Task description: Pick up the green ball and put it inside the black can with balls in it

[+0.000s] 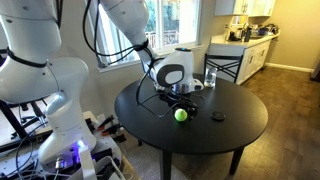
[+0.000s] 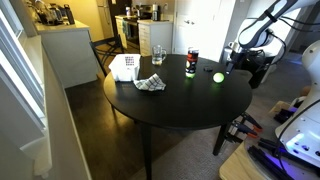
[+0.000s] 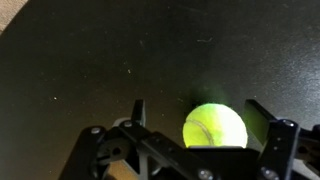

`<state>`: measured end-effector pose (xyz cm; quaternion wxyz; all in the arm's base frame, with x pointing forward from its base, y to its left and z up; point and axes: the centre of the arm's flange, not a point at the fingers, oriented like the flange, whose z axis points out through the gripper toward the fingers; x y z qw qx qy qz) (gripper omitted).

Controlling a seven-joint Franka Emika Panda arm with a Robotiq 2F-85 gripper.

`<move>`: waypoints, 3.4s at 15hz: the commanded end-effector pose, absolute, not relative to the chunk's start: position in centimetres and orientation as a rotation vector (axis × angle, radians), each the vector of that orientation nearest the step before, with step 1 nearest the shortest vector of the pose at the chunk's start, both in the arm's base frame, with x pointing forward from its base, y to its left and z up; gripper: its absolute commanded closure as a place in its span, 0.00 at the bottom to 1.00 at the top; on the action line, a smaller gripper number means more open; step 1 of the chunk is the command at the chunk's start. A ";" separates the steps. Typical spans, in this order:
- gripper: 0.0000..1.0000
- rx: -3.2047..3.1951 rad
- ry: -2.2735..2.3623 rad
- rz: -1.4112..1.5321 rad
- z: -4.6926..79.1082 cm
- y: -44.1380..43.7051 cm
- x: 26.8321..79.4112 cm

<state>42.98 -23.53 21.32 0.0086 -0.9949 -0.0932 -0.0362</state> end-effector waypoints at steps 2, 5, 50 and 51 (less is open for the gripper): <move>0.00 -3.015 -0.334 -0.101 15.8 -25.4 48.2; 0.00 -2.928 -0.413 -0.080 15.1 -24.9 48.8; 0.61 -2.817 -0.561 -0.585 19.9 -23.3 46.7; 0.61 -2.805 -0.576 -0.612 20.4 -23.0 46.2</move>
